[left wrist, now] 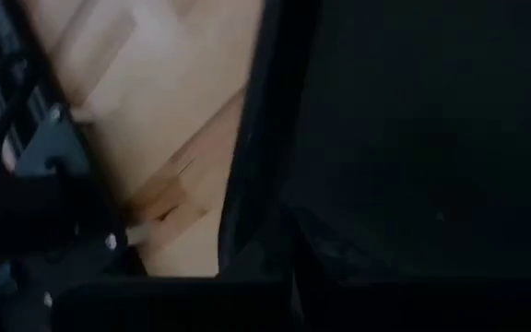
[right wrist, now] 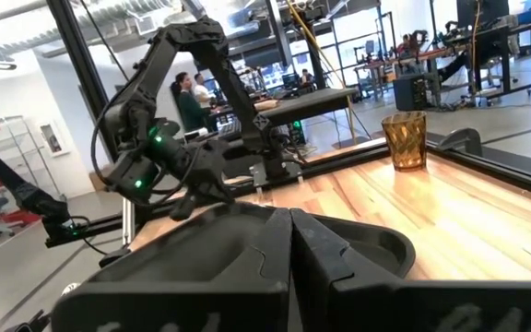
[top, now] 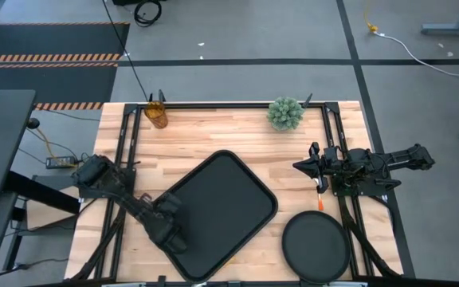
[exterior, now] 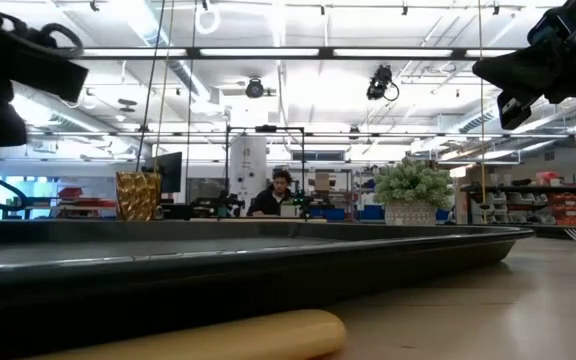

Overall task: Pick and place plate/cup/fork/spoon on tray
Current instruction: Prepare the black serving tray on the table

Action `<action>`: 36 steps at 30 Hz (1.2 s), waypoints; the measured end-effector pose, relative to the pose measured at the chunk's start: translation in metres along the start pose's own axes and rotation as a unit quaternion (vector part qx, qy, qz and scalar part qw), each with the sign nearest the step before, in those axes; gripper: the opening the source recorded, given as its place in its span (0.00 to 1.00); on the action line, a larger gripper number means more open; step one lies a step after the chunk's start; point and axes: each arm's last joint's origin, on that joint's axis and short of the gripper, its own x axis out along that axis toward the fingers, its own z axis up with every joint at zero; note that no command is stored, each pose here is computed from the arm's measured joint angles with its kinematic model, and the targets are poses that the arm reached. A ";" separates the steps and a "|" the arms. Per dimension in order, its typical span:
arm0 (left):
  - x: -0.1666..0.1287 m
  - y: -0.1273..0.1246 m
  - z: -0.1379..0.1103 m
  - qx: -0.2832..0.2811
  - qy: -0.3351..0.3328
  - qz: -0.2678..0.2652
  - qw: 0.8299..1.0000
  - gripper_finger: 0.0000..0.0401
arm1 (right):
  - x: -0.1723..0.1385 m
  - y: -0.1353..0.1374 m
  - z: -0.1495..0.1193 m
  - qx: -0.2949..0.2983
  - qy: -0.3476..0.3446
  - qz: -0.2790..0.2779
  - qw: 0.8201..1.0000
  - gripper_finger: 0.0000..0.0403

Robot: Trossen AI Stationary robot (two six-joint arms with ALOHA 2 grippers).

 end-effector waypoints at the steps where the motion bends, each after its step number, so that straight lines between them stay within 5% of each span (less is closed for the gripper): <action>1: 0.001 0.000 0.003 -0.015 0.001 0.001 1.000 0.02 | 0.000 0.000 0.000 0.000 0.000 0.000 1.000 0.02; 7: 0.019 -0.013 0.040 -0.036 -0.016 -0.008 0.999 0.02 | 0.000 0.000 0.000 0.000 0.000 0.000 1.000 0.02; 16: 0.053 -0.060 0.097 0.011 -0.055 -0.133 0.989 0.02 | 0.000 0.000 0.000 0.000 -0.001 0.000 1.000 0.02; 22: 0.047 -0.069 0.121 0.012 -0.115 -0.169 0.979 0.02 | 0.000 0.000 0.000 0.000 0.000 0.000 1.000 0.02; 31: 0.035 -0.087 0.163 0.017 -0.228 -0.265 0.937 0.02 | 0.000 0.000 0.000 0.000 0.000 0.000 1.000 0.02; 36: 0.026 -0.080 0.162 0.014 -0.233 -0.257 0.938 0.02 | 0.000 0.000 0.000 0.000 0.000 0.000 1.000 0.02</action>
